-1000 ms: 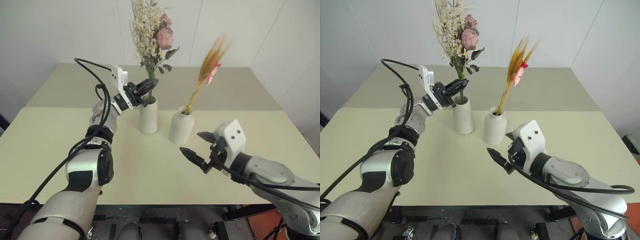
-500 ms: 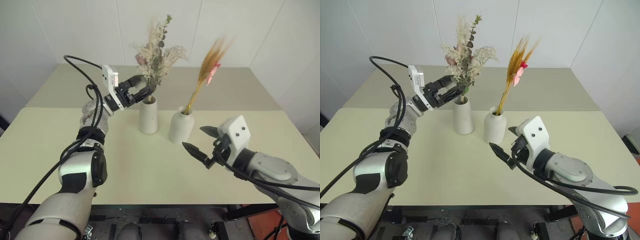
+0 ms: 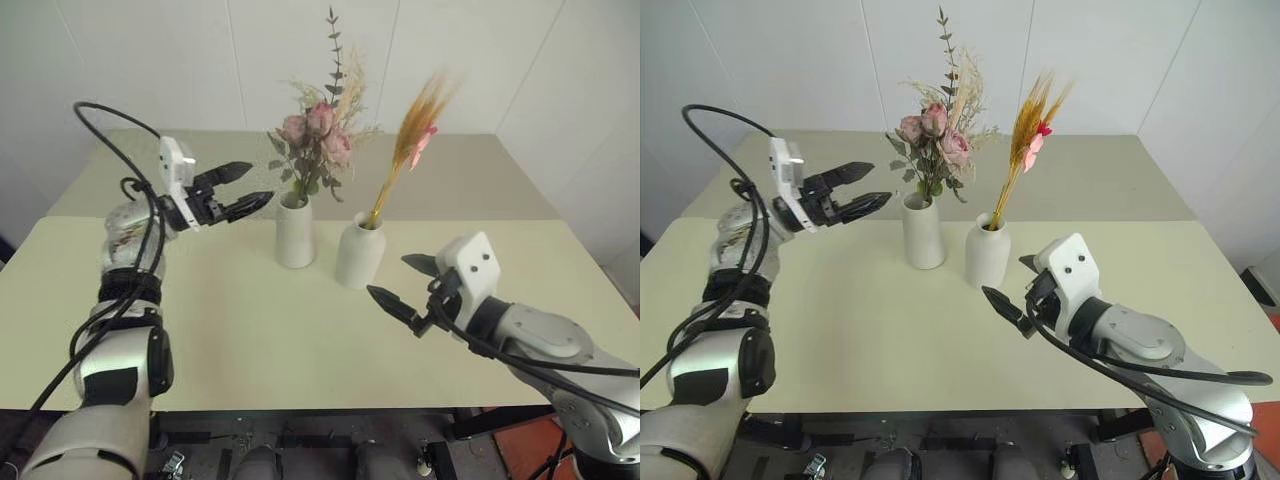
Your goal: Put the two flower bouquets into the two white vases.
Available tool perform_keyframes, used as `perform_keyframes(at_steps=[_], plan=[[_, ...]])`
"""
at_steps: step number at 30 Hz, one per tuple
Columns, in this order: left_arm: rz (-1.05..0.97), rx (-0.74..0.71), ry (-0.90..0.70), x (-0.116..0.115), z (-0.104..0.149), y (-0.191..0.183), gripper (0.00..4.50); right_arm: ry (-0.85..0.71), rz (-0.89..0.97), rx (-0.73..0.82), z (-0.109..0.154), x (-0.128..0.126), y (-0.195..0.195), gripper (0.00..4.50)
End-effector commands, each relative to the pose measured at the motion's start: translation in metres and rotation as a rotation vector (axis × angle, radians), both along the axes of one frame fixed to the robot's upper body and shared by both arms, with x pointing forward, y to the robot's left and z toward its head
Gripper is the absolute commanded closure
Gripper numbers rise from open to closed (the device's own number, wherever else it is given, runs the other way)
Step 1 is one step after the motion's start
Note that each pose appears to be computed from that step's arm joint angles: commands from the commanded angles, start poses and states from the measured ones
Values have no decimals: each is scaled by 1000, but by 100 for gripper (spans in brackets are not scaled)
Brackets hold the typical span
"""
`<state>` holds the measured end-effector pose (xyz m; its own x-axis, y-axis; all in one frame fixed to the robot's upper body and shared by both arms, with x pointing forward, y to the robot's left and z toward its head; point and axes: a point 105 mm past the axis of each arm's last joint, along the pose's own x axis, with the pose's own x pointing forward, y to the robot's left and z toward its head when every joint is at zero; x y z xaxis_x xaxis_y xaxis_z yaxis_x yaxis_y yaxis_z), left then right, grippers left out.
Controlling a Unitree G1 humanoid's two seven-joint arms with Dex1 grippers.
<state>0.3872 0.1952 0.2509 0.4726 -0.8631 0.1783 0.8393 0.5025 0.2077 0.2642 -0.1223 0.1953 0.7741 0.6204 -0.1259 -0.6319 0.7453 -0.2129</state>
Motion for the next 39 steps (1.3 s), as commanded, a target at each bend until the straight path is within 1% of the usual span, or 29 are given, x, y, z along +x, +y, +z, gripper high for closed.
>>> perform_keyframes(at_steps=[1, 3, 5, 9, 13, 15, 19, 24, 28, 32, 34, 36, 39], plan=[[-51, 29, -57, -33, 21, 16, 2, -90, -13, 10, 19, -8, -16, 0], [-42, 90, -39, -49, 16, 24, 2, -122, -19, 18, 23, -12, -29, 0], [-28, 125, -18, -60, 13, 28, 2, -131, -18, 6, 23, -15, -38, 0], [-10, 156, 18, -82, 15, 34, 2, -126, -2, -30, 23, -18, -64, 0], [34, 175, 47, -93, 10, 40, 2, -101, 8, -70, 21, -15, -84, 0], [68, 176, 57, -96, 5, 42, 2, -96, -28, -74, 22, -9, -98, 0], [94, 151, 67, -106, 1, 43, 2, -110, -84, -97, 22, 2, -115, 0], [112, 145, 94, -121, -1, 37, 2, -41, -43, -103, 14, 6, -127, 0], [122, 121, 128, -125, 1, 35, 2, -9, -50, -130, 7, 7, -131, 0], [130, 126, 65, -121, -1, 26, 2, -4, -12, -144, 5, 1, -134, 0], [138, 132, 52, -121, -4, 29, 2, -12, -67, -155, 7, 5, -138, 0], [126, 121, 41, -123, -8, 28, 2, -7, -143, -128, 10, 13, -148, 0], [147, 95, 22, -118, -12, 26, 2, -10, -144, -122, 18, 14, -153, 0]])
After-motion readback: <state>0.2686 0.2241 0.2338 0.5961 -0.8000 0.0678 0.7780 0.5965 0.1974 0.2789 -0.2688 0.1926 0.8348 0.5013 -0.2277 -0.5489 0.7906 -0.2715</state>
